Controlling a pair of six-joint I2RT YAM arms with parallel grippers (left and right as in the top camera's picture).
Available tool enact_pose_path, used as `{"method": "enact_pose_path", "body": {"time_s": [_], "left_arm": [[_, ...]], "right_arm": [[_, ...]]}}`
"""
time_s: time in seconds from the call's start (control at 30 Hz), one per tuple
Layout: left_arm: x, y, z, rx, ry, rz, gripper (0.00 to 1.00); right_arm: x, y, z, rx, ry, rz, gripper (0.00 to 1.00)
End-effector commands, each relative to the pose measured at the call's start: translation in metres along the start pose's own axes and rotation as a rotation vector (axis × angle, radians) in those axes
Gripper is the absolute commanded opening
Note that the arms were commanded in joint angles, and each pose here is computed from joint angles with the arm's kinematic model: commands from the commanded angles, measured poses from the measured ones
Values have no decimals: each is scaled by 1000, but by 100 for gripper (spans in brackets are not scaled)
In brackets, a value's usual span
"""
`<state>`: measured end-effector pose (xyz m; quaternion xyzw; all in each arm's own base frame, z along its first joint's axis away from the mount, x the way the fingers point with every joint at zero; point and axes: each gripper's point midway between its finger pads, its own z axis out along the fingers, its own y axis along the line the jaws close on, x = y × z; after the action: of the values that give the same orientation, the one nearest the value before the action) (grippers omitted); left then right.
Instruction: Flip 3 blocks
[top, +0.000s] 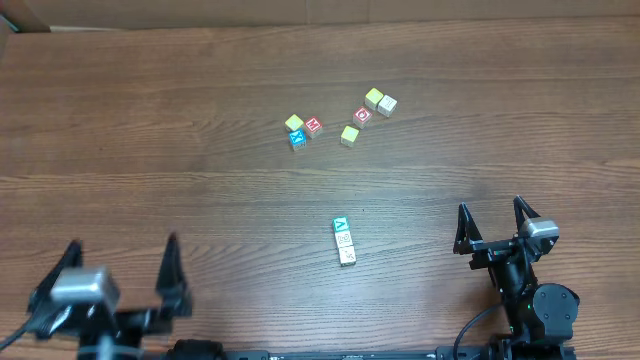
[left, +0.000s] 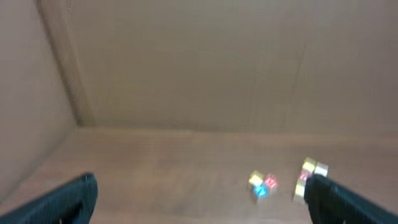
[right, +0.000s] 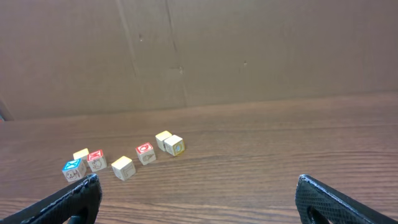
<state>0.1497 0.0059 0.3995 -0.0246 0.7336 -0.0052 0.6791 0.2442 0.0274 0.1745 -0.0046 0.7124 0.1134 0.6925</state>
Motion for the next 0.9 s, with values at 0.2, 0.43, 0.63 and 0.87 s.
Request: {"method": "enact_pose_path", "body": {"time_s": [0.2, 0.43, 0.63, 0.87], "left_arm": [[54, -48, 40, 290, -181, -74, 100], [111, -51, 64, 311, -188, -181, 100], [150, -42, 86, 241, -123, -275, 100], [186, -33, 103, 184, -100, -325, 100]], "right_arm": [[1, -2, 0, 6, -6, -1, 100], [1, -2, 0, 6, -7, -1, 100], [1, -2, 0, 5, -6, -1, 100], [1, -2, 0, 5, -6, -1, 100]]}}
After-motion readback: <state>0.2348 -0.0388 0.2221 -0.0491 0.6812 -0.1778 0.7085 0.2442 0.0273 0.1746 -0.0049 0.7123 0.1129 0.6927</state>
